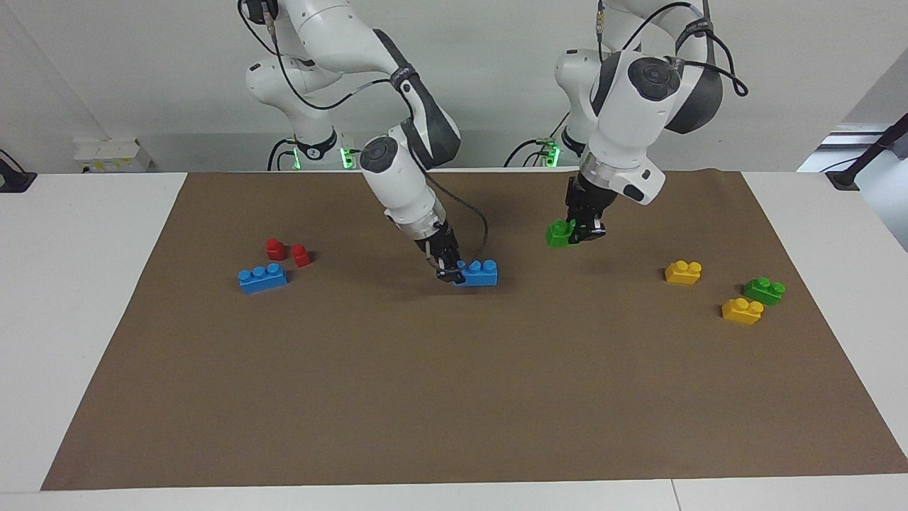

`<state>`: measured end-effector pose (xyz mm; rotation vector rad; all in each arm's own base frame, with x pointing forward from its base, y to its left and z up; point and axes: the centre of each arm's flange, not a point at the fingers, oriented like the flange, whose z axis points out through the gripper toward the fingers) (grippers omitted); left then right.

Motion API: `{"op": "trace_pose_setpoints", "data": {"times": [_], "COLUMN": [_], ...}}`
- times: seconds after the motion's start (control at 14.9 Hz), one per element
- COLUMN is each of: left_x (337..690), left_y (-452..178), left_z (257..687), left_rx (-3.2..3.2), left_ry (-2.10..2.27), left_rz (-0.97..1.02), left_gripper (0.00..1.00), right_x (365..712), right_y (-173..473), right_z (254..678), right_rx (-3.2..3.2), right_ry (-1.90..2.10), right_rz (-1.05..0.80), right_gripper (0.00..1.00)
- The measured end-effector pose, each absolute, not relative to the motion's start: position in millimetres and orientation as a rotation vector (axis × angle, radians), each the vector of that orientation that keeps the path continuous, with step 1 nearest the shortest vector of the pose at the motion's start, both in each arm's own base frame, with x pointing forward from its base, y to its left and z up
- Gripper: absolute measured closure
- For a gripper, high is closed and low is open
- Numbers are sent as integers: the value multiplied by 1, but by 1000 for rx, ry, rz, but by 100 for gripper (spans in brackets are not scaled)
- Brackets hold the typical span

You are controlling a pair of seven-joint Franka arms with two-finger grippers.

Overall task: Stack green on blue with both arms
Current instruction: 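Bring the green brick and blue brick together at the table center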

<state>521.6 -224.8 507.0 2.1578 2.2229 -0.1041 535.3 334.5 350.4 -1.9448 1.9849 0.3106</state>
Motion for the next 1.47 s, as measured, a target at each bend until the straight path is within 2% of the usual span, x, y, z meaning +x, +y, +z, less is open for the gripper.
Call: {"op": "trace_pose_setpoints", "data": {"times": [0.8,1.2,1.47], "left_x": [465,462,457], "left_y": [-303,-318,-343], "left_z": [455,437,408], "left_rx": [2080,2082,2100], "left_ry": [2213,2181,2163], "left_rz": [34,44,53], "left_gripper": [67,67,67], "right_x": [529,524,523], "right_y": [338,332,331], "right_z": [320,302,295], "right_rx": [-1949,-1942,-1934], "right_ry": [2025,2046,2048], "right_rz": [309,288,271], "right_gripper": [66,66,66]}}
